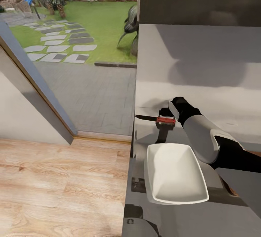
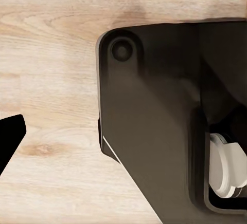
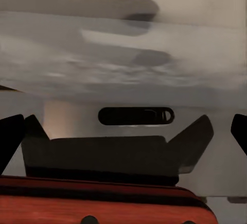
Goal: In the kitchen, take the Vidalia onion out of the sink, dice it on the chopping board with the paring knife, put the diced onion into the bowl on the countertop, then place both the paring knife and the chopping board into the sink.
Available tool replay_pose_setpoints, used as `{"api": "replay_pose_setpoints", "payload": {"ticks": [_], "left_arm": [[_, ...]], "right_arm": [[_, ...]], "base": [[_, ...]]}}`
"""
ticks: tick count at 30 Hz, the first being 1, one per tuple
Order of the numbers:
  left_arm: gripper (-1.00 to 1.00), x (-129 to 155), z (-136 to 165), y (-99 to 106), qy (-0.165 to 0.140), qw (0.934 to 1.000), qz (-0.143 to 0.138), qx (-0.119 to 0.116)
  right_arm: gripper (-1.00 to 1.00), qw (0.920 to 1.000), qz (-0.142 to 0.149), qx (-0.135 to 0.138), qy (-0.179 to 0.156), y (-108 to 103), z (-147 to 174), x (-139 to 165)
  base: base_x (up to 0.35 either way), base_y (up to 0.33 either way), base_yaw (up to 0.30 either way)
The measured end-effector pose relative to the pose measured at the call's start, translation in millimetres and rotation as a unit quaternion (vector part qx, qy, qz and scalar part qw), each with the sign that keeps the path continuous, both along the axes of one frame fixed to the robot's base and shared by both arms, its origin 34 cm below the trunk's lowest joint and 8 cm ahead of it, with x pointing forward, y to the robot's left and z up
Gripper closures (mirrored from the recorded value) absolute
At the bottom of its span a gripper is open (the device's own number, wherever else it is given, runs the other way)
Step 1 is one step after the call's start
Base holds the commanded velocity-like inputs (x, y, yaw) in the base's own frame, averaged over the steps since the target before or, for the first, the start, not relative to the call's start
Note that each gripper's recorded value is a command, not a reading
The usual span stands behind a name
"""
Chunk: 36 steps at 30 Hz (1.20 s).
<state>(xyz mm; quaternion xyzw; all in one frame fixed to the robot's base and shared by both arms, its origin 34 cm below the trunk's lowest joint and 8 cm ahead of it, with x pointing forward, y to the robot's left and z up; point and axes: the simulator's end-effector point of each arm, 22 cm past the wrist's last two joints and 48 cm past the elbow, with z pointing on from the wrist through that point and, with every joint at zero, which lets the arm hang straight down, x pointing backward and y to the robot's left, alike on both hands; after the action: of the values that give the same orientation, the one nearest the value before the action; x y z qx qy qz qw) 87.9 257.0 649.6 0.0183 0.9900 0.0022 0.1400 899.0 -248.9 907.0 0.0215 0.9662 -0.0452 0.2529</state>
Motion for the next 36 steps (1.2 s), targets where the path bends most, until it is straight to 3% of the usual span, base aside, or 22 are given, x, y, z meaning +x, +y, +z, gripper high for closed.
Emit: {"api": "replay_pose_setpoints", "payload": {"ticks": [36], "left_arm": [[-1.0,-0.4,-0.1,-3.3,0.001,1.0,0.001,-0.002]], "right_arm": [[-1.0,1.0,-0.001,-0.001,-0.002,-0.9,1.0,0.9]], "base": [[-0.012,-0.028,0.0]]}}
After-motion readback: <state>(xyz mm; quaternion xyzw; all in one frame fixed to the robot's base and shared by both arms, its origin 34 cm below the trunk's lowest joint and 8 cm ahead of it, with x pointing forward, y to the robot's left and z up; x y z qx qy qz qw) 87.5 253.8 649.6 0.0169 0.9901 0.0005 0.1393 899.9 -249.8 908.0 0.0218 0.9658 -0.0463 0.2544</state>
